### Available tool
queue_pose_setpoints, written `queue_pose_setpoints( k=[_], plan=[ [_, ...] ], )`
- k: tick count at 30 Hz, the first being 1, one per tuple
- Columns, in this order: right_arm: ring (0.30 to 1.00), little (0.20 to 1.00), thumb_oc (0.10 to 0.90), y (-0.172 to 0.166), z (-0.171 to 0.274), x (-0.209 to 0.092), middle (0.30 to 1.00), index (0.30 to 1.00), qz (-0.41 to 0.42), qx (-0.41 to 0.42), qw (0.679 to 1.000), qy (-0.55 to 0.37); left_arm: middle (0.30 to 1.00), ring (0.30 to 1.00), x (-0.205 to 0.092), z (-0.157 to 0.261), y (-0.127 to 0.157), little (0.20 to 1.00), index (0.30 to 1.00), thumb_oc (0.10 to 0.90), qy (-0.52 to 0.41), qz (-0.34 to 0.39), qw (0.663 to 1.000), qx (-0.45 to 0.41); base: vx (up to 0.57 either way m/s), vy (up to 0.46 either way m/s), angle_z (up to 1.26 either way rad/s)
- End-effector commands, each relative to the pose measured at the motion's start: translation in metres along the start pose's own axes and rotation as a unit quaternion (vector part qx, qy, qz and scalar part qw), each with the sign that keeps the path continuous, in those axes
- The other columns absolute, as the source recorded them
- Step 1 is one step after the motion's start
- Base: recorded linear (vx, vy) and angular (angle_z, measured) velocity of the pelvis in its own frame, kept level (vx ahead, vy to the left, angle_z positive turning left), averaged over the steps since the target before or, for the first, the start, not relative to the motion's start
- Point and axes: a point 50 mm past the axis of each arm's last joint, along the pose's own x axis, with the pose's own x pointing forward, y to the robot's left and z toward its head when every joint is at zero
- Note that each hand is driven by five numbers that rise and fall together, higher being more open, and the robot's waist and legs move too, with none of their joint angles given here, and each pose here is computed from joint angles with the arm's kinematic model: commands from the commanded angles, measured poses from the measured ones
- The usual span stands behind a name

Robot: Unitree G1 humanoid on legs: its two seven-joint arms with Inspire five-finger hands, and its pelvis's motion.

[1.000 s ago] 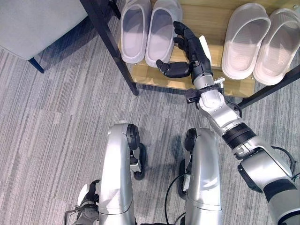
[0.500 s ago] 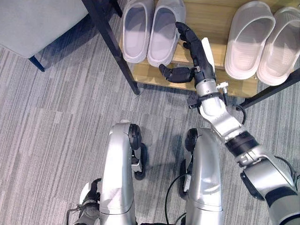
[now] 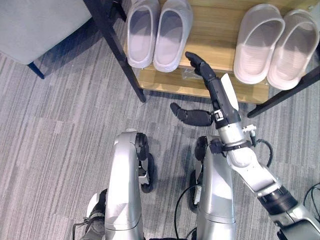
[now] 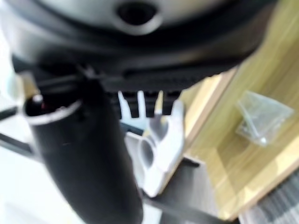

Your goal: Arrange the slippers neatly on the shoe rack.

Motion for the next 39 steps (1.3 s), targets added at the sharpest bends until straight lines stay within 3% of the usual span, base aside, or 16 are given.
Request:
queue_pose_setpoints(
  k=[1, 4, 8, 10, 12, 17, 21, 23, 26, 27, 29, 30, 32, 34, 36, 39],
  plan=[
    [0.9, 0.9, 0.8, -0.021, 0.059, -0.002, 0.9, 0.9, -0.025, 0.065, 0.984, -0.164, 0.9, 0.9, 0.003, 0.019, 0.014, 0.9, 0.9, 0.8, -0.073, 0.043, 0.996, -0.006, -0.19, 0.062, 0.51],
    [0.9, 0.9, 0.8, -0.017, 0.048, -0.017, 0.9, 0.9, -0.04, 0.109, 0.985, -0.131, 0.9, 0.9, 0.012, 0.069, 0.022, 0.9, 0.9, 0.8, -0.166, 0.052, 0.985, -0.021, -0.14, 0.051, 0.22],
    [0.9, 0.9, 0.8, 0.001, 0.015, -0.039, 0.9, 0.9, -0.036, 0.167, 0.985, -0.022, 0.9, 0.9, 0.011, 0.086, 0.027, 0.9, 0.9, 0.8, -0.21, 0.057, 0.976, -0.01, -0.01, 0.099, 0.04],
    [0.9, 0.9, 0.8, 0.009, -0.017, -0.066, 0.9, 0.9, -0.069, 0.2, 0.974, 0.083, 0.9, 0.9, 0.004, 0.09, 0.015, 0.9, 0.9, 0.8, -0.231, 0.04, 0.972, -0.001, -0.02, 0.122, 0.09],
    [0.9, 0.9, 0.8, 0.018, -0.043, -0.088, 0.9, 0.9, -0.087, 0.224, 0.956, 0.165, 0.9, 0.9, -0.001, 0.079, 0.012, 0.9, 0.9, 0.8, -0.224, 0.02, 0.974, 0.001, -0.02, 0.063, 0.23],
    [0.9, 0.9, 0.8, 0.038, -0.088, -0.159, 0.9, 0.9, -0.061, 0.149, 0.924, 0.348, 0.9, 0.9, -0.011, 0.029, -0.001, 0.9, 0.9, 0.8, -0.144, -0.022, 0.989, 0.018, 0.03, 0.043, 0.09],
    [0.9, 0.9, 0.8, 0.044, -0.116, -0.226, 0.9, 0.9, -0.039, 0.072, 0.864, 0.497, 0.9, 0.9, -0.021, -0.014, -0.014, 0.9, 0.9, 0.8, -0.055, -0.081, 0.994, 0.039, 0.15, 0.023, -0.02],
    [0.9, 0.9, 0.8, 0.044, -0.119, -0.238, 0.9, 0.9, -0.037, 0.064, 0.85, 0.521, 0.9, 0.9, -0.021, -0.018, -0.014, 0.9, 0.9, 0.8, -0.04, -0.092, 0.994, 0.044, 0.15, 0.014, 0.05],
    [0.9, 0.9, 0.8, 0.044, -0.127, -0.276, 0.9, 0.9, -0.027, 0.034, 0.799, 0.6, 0.9, 0.9, -0.033, -0.032, -0.033, 0.9, 0.9, 0.8, -0.063, -0.17, 0.962, 0.204, 0.21, 0.005, -0.08],
    [0.9, 0.9, 0.8, 0.039, -0.129, -0.303, 0.9, 0.9, -0.028, 0.022, 0.755, 0.654, 0.9, 0.9, -0.042, -0.019, -0.037, 0.9, 0.9, 0.8, -0.116, -0.213, 0.949, 0.2, 0.17, -0.035, -0.23],
    [0.9, 0.9, 0.8, 0.04, -0.13, -0.308, 0.9, 0.9, -0.035, 0.017, 0.744, 0.667, 0.9, 0.9, -0.044, -0.03, -0.043, 0.9, 0.9, 0.8, -0.091, -0.22, 0.948, 0.21, 0.16, -0.075, -0.33],
    [0.9, 0.9, 0.8, 0.044, -0.125, -0.33, 0.9, 0.9, -0.033, 0.016, 0.709, 0.705, 0.9, 0.9, -0.043, -0.035, -0.052, 0.9, 0.9, 0.8, -0.06, -0.23, 0.949, 0.206, 0.17, -0.154, -0.23],
    [0.9, 0.9, 0.8, 0.045, -0.122, -0.338, 0.9, 0.9, -0.029, 0.012, 0.695, 0.719, 0.9, 0.9, -0.042, -0.034, -0.053, 0.9, 0.9, 0.8, -0.055, -0.223, 0.951, 0.208, 0.07, -0.123, -0.13],
    [0.9, 0.9, 0.8, 0.051, -0.114, -0.361, 0.9, 0.9, -0.016, 0.008, 0.654, 0.757, 0.9, 0.9, -0.042, -0.029, -0.063, 0.9, 0.9, 0.8, -0.049, -0.234, 0.951, 0.195, -0.01, -0.184, -0.29],
    [0.9, 0.9, 0.8, 0.051, -0.112, -0.367, 0.9, 0.9, -0.017, 0.007, 0.641, 0.768, 0.9, 0.9, -0.041, -0.025, -0.066, 0.9, 0.9, 0.8, -0.051, -0.24, 0.952, 0.185, -0.05, -0.161, -0.11],
    [0.9, 0.9, 0.8, 0.049, -0.11, -0.373, 0.9, 0.9, -0.035, 0.01, 0.623, 0.781, 0.9, 0.9, -0.05, -0.017, -0.086, 0.9, 0.9, 0.8, -0.106, -0.286, 0.917, 0.256, -0.05, -0.142, -0.04]
  ],
)
